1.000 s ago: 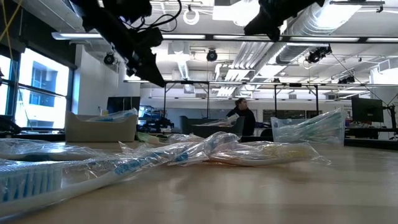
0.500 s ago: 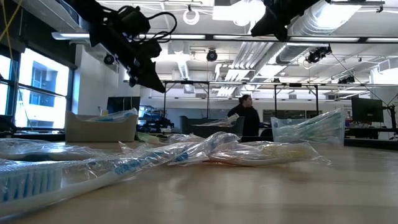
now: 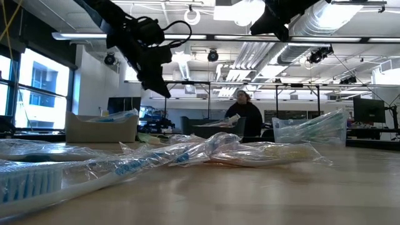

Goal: Pick & Place Toothbrushes
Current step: Put the orange toothbrush into the blue bin

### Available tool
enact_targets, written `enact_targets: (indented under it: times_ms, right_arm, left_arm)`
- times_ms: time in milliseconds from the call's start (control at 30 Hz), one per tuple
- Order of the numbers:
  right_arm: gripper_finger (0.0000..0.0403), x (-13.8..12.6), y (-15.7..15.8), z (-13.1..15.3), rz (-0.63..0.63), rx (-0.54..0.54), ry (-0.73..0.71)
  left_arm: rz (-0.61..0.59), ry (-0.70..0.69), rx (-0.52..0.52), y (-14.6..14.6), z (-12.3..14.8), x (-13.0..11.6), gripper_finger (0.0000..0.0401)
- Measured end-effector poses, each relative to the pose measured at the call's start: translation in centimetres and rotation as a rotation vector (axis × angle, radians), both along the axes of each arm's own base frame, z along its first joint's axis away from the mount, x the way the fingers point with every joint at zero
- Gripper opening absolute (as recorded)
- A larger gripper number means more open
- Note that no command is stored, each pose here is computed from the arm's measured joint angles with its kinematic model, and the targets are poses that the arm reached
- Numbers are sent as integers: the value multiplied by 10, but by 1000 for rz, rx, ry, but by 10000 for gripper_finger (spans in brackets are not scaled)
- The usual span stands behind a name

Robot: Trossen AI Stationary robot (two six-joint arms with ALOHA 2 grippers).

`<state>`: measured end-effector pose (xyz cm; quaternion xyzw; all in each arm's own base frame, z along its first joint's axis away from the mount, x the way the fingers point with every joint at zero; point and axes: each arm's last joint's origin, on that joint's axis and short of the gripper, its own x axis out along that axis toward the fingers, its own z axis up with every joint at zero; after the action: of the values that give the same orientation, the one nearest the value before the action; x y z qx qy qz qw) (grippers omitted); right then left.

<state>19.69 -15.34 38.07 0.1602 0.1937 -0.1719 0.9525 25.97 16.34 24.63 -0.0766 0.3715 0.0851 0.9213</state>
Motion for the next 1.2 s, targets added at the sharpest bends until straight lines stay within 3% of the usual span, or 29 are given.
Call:
enact_targets:
  times_ms: [133,400,800,1200]
  right_arm:
    - [61,0,0,0,0,0,0]
    - [61,1,1,0,-31,-14,16]
    - [62,1,1,-1,-36,-16,18]
    - [62,1,1,-1,-36,-16,18]
  left_arm:
    - [-45,46,26,1,-2,1,0]
    - [-11,88,48,1,-3,-1,8]
    - [3,83,30,1,-4,-1,118]
    - [-16,59,-19,0,-5,2,122]
